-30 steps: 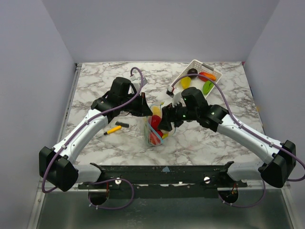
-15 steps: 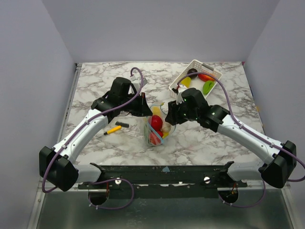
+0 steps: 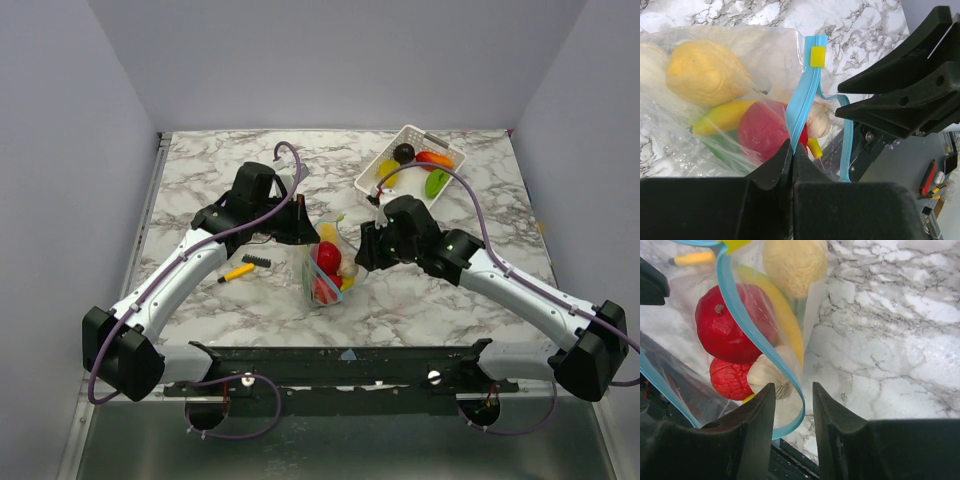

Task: Place the food in the zip-top bag and seal the zipper
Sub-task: Adjust the zipper food storage bag at the center of the board.

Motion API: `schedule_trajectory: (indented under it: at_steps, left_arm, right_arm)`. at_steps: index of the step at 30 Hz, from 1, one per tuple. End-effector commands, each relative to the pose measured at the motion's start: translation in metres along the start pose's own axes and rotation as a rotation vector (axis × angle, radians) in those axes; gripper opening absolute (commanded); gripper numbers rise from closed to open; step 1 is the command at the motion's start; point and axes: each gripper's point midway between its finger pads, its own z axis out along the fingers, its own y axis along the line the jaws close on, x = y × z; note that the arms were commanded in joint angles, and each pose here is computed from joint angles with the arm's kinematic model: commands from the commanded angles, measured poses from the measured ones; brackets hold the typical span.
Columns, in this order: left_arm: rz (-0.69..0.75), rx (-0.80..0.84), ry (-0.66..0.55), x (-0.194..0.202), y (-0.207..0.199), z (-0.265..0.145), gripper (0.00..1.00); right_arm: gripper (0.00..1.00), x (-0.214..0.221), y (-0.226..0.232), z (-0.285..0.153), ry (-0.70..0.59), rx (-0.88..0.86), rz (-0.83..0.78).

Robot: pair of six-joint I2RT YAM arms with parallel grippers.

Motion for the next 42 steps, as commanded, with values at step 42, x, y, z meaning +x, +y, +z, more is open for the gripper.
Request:
schedule_trajectory:
  at_steps: [42]
  left_arm:
    - [-0.051,-0.089,0.052,0.004,-0.024,-0.024,0.0]
  right_arm:
    - [0.0,-0.049,0.053,-0.04,-0.239,-0.259,0.489]
